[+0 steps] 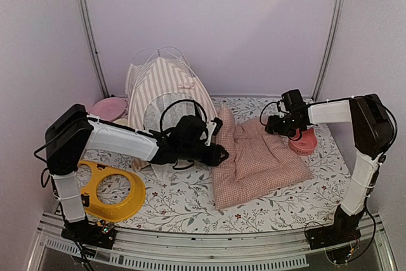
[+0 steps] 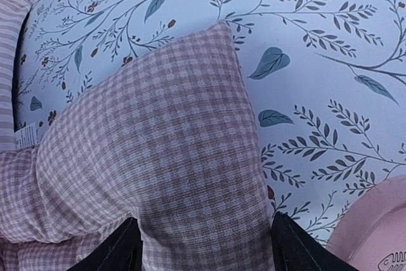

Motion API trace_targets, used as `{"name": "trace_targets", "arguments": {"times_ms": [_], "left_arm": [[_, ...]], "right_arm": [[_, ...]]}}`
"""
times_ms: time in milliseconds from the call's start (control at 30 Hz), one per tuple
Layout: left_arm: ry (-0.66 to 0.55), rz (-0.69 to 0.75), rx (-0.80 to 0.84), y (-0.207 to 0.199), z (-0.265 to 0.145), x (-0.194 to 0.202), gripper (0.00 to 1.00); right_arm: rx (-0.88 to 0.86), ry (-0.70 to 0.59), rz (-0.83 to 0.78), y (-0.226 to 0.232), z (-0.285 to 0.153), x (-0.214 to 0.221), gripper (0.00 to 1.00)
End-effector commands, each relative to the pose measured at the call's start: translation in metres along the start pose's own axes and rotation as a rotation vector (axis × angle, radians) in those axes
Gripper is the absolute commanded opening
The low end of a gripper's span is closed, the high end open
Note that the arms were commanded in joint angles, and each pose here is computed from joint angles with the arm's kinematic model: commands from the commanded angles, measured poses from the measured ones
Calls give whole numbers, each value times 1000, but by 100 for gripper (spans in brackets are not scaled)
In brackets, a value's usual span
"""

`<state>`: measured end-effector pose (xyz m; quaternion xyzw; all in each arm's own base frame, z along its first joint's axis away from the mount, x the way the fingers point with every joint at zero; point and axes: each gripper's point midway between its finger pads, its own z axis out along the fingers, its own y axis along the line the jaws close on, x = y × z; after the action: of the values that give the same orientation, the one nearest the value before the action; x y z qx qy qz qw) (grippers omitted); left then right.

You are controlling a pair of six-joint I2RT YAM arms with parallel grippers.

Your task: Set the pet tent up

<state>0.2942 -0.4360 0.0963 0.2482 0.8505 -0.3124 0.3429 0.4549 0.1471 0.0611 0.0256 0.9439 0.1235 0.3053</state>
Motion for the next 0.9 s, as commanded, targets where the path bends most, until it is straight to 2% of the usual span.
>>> {"name": "trace_targets", "arguments": {"times_ms": [0,67,167,233,267,333,433,533,667,733,867], "left_arm": [[-50,16,-26,-5,13,-18,43],[-34,28,-18,-6,23,-14,37],[-18,45,5,-13,30,-15,16],[-22,60,29,-21,29,-17,5],[-23,69,45,-27,27,-17,2],[-36,90,78,-41,22,-20,0],[-43,124,159,-69,15,-21,0],[-101,164,283,-114,-13,-40,0],[-131,212,357,-154,-34,-45,0],[-130,181,326,-153,-37,-44,0],[-91,33,211,-123,-34,-34,0]], "right_arm": [[-9,12,-2,1,10,0,68],[-19,7,-2,3,7,-1,58],[-37,1,2,6,-1,-2,36],[-48,-7,2,9,-10,-4,22],[-51,-10,2,10,-17,-5,13],[-71,-41,0,15,-35,-12,1],[-98,-98,-3,23,-69,-25,0],[-135,-135,-21,39,-98,-30,0],[-194,-143,-84,75,-127,-20,0],[-249,-130,-122,101,-138,-5,0],[-413,-69,-207,163,-153,42,0]]}}
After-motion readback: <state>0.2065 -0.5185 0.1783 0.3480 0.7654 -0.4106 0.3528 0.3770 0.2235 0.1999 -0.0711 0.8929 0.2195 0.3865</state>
